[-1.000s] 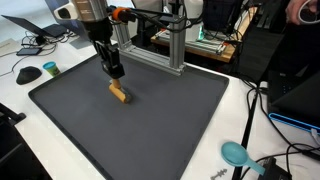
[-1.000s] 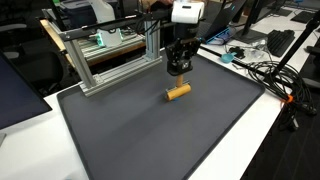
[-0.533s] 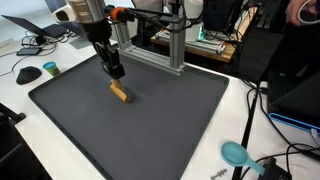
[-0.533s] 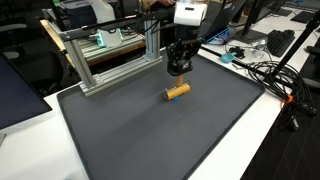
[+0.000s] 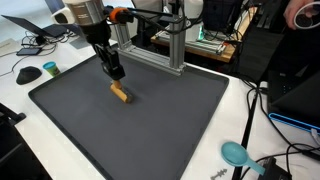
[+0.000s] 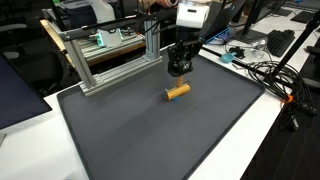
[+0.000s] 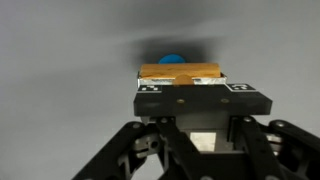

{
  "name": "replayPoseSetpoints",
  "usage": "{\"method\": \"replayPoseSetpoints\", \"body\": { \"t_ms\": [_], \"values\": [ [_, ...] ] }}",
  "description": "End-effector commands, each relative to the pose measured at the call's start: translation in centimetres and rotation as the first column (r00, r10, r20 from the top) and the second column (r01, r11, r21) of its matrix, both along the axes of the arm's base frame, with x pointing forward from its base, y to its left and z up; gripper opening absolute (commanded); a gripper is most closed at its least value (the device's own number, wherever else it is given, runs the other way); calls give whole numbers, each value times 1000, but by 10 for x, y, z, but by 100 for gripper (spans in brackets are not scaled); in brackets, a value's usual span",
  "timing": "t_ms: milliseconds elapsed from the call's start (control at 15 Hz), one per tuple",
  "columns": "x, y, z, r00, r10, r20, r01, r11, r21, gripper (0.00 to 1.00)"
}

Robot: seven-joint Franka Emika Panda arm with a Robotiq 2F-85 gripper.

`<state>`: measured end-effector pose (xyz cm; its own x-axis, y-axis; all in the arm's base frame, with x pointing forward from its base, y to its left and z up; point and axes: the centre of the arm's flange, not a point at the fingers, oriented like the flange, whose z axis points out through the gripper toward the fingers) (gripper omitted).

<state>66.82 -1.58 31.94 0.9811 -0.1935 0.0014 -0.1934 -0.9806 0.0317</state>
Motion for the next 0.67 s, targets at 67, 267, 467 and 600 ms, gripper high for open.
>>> {"method": "replayPoseSetpoints", "body": {
  "t_ms": [67, 267, 467, 600],
  "values": [
    [4, 4, -32, 997, 3, -80, -3, 1000, 12, 22],
    [7, 5, -31, 998, 2, -59, -1, 1000, 12, 22],
    [8, 5, -33, 998, 9, -67, -8, 1000, 13, 22],
    [8, 6, -38, 997, 10, -78, -9, 1000, 11, 22]
  ]
}}
